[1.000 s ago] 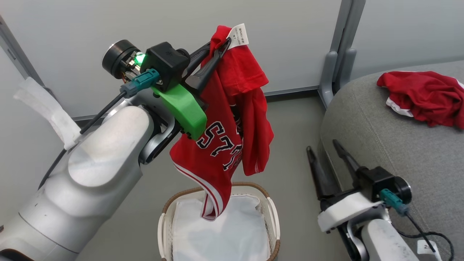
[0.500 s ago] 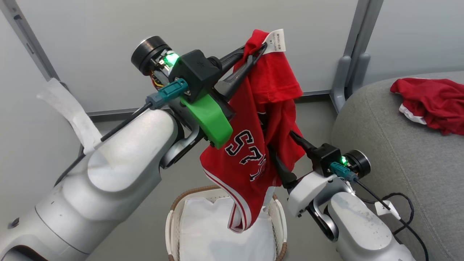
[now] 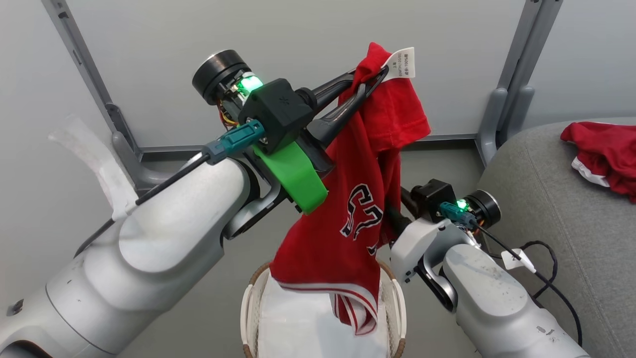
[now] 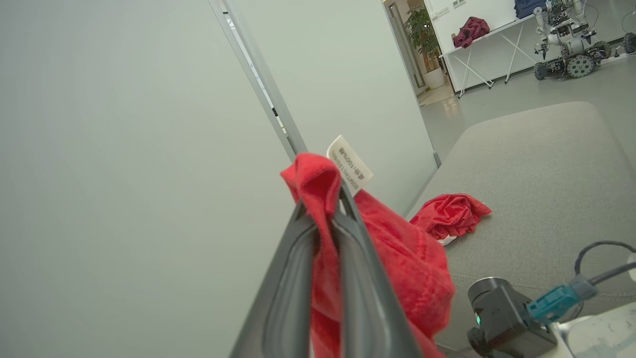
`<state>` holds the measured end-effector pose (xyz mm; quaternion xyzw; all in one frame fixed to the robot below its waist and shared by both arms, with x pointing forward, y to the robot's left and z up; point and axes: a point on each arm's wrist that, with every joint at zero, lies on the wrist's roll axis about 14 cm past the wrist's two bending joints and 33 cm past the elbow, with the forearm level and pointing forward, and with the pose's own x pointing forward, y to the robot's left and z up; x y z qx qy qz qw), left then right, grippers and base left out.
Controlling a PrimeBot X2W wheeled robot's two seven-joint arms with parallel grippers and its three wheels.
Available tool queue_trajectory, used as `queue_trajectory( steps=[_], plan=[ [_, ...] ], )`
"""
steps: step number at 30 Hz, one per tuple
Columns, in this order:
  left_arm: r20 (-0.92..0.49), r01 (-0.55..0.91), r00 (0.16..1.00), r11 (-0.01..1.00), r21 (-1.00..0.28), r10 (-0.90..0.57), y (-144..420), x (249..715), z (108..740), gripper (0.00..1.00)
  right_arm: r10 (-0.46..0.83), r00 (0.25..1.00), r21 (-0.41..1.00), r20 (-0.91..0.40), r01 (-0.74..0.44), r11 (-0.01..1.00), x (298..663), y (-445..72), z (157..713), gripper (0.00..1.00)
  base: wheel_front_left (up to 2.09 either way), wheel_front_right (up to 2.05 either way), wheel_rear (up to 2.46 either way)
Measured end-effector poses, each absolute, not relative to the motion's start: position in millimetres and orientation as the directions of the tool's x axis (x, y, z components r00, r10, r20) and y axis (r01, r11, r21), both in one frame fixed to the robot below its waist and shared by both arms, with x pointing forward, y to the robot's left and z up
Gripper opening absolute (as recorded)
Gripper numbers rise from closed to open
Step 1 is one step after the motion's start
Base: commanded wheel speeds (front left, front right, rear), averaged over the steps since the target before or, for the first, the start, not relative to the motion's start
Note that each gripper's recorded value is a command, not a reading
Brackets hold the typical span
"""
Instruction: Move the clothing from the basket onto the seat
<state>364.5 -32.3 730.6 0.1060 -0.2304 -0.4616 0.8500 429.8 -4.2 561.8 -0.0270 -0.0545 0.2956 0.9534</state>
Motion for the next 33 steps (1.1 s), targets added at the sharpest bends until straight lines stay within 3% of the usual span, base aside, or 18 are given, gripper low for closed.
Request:
queue_trajectory(
  steps=[5,15,16,17,18,19,26,33],
  plan=[
    [0.296,0.73,0.494,0.575,0.369,-0.818,-25.3,369.8,727.1,0.0,0.575,0.814,-0.087,0.086,-0.568,0.818,432.1,-1.0,563.9,0.0,0.0,0.0,0.0],
    [0.256,0.687,0.637,0.686,0.239,-0.727,8.9,402.6,687.2,0.0,0.524,0.842,-0.095,0.126,-0.515,0.852,439.6,-26.3,578.1,0.0,0.0,0.0,0.0],
    [0.251,0.682,0.651,0.697,0.223,-0.717,12.6,405.5,681.5,0.13,0.512,0.848,-0.099,0.137,-0.503,0.859,441.3,-32.1,582.0,0.0,0.0,0.0,0.0],
    [0.24,0.677,0.666,0.707,0.204,-0.706,16.2,408.6,674.8,0.35,0.501,0.853,-0.102,0.147,-0.491,0.865,442.7,-37.4,585.7,0.0,0.0,0.0,0.0],
    [0.233,0.674,0.675,0.714,0.19,-0.7,18.4,410.5,669.4,0.47,0.494,0.856,-0.106,0.153,-0.483,0.869,443.4,-41.3,588.1,0.0,0.0,0.0,0.0],
    [0.222,0.675,0.682,0.717,0.178,-0.697,19.3,411.5,662.6,1.0,0.484,0.861,-0.112,0.16,-0.471,0.875,444.3,-47.0,590.5,0.0,0.0,0.0,0.0],
    [0.193,0.68,0.703,0.726,0.1,-0.685,14.3,413.1,629.7,1.0,0.407,0.886,-0.168,0.222,-0.376,0.911,452.8,-91.0,617.3,0.0,0.0,0.0,0.0],
    [0.15,0.744,0.659,0.668,0.014,-0.737,-25.3,397.2,594.3,1.0,0.305,0.911,-0.219,0.279,-0.249,0.944,454.6,-147.3,641.9,0.0,0.0,0.0,0.0]
  ],
)
